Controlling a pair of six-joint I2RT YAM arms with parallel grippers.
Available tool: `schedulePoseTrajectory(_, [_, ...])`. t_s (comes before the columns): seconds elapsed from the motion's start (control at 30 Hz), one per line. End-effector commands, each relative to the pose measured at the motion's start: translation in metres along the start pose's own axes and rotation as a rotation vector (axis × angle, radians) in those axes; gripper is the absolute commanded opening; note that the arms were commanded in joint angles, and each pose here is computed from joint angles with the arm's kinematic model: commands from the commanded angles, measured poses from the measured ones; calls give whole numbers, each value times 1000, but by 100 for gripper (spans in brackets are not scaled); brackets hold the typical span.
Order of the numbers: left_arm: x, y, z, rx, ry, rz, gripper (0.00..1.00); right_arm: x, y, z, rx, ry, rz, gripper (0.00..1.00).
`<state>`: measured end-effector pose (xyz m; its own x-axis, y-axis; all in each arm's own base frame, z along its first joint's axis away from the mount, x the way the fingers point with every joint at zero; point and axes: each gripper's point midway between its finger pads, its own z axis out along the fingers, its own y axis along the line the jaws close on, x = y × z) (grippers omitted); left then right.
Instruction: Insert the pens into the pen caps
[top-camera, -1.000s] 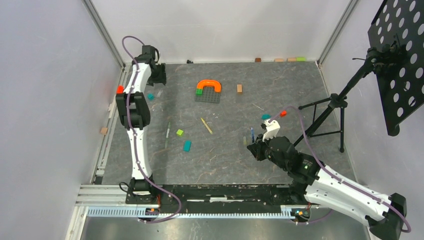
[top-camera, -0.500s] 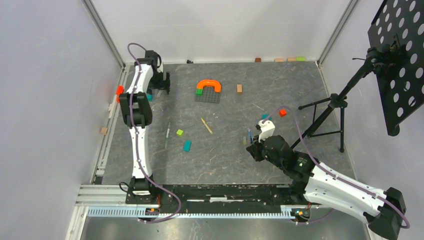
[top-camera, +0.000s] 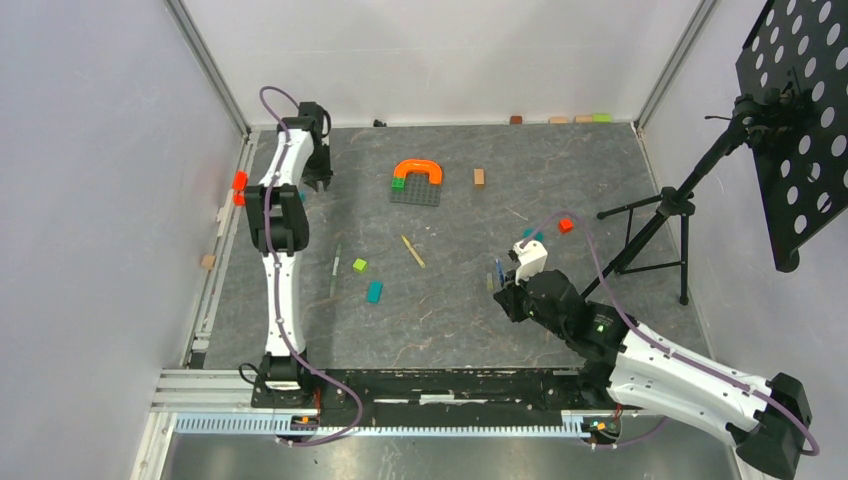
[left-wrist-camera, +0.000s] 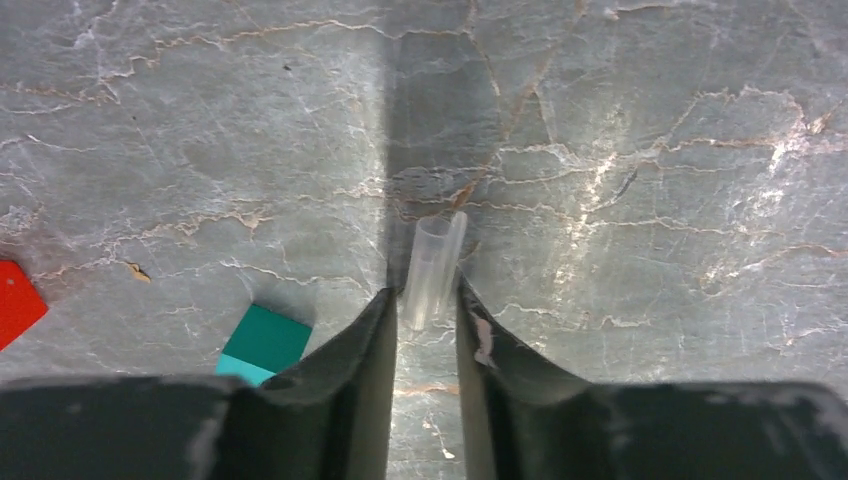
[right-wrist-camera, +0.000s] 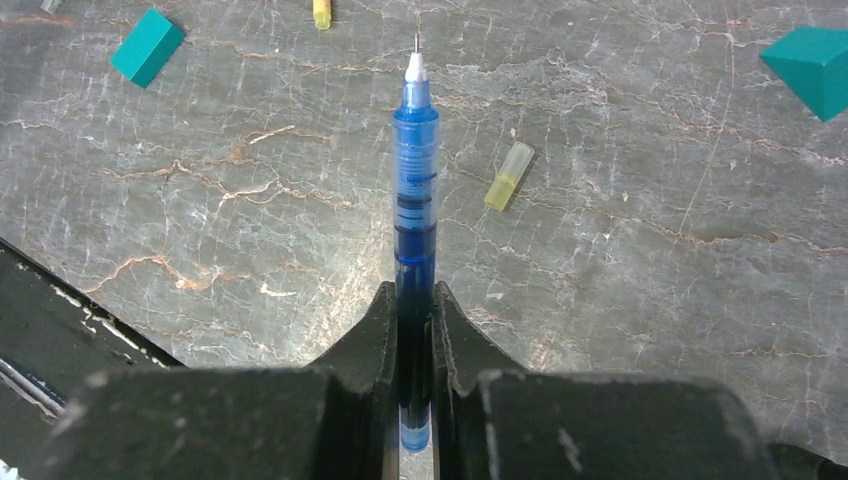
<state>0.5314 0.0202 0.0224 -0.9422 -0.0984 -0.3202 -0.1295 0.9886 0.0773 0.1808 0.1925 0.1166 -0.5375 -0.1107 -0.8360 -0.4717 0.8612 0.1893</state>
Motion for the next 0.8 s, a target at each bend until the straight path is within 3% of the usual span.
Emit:
schedulePoseTrajectory(0.0, [1, -5, -1, -58, 0, 9, 30, -28, 2, -4, 6, -86, -7, 0])
schedulePoseTrajectory(0.2, [2, -9, -1, -28, 5, 7, 11, -23, 0, -6, 2, -87, -2, 0])
schedulePoseTrajectory(0.43, [6, -14, -2, 129, 37, -81, 10, -25, -2, -8, 11, -85, -8, 0])
schedulePoseTrajectory(0.6, [4, -23, -17, 211, 31, -82, 16, -28, -2, -11, 16, -84, -9, 0])
schedulePoseTrajectory(0.7, [-8, -20, -38, 206, -24, -78, 3, -28, -2, -11, 16, -88, -3, 0])
schedulePoseTrajectory(0.77, [-13, -20, -54, 200, -71, -57, 2, -29, -2, -11, 16, -89, -2, 0])
